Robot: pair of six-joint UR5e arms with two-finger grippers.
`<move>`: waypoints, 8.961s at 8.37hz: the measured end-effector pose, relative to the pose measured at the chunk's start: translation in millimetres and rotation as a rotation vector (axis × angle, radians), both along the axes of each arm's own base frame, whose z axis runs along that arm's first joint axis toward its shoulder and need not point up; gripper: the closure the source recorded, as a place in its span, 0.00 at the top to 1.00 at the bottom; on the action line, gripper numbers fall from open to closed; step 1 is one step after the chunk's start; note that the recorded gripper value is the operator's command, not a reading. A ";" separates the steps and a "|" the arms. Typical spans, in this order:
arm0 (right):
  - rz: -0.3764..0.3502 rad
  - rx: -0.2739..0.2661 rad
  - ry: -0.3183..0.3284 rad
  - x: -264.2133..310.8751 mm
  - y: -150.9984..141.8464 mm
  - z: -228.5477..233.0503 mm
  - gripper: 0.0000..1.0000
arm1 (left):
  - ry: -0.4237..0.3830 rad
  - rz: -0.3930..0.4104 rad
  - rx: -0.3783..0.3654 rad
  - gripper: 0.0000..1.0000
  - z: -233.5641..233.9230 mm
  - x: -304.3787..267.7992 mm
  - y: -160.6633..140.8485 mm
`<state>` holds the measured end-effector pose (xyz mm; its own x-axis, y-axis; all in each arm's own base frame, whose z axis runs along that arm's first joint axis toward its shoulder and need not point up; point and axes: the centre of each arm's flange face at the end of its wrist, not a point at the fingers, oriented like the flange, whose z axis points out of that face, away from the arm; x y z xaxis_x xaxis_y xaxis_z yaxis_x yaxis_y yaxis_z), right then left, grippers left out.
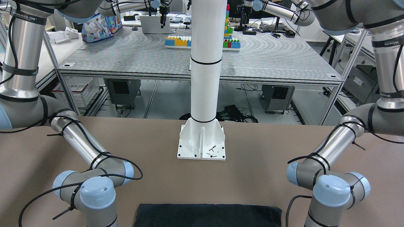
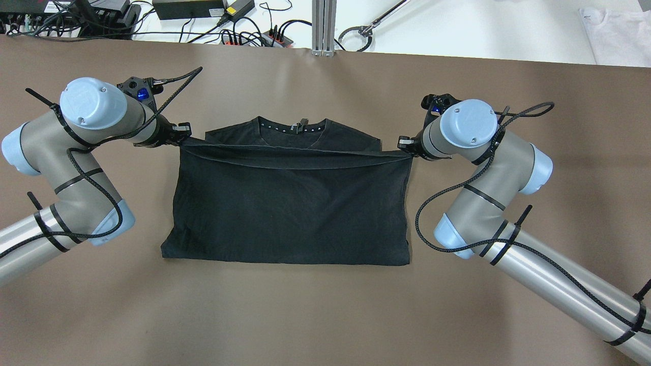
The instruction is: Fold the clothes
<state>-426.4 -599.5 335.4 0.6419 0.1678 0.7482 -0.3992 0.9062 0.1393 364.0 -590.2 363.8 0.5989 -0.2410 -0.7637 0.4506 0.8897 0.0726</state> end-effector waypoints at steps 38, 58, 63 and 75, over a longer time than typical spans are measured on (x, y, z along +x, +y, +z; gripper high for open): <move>-0.111 0.119 0.015 -14.3 12.5 -18.1 0.94 | -0.072 0.175 0.217 0.00 24.1 16.9 -146.7; 0.179 -0.151 -0.197 -94.4 70.5 -14.9 0.50 | -0.205 0.276 0.396 1.00 28.4 -41.5 -178.3; 0.194 -0.150 -0.226 -93.8 70.5 -22.2 0.00 | -0.206 0.276 0.397 1.00 29.4 -41.5 -177.4; 0.150 -0.128 -0.314 -97.1 239.6 -25.0 0.00 | -0.197 0.274 0.385 1.00 33.3 -37.6 -172.2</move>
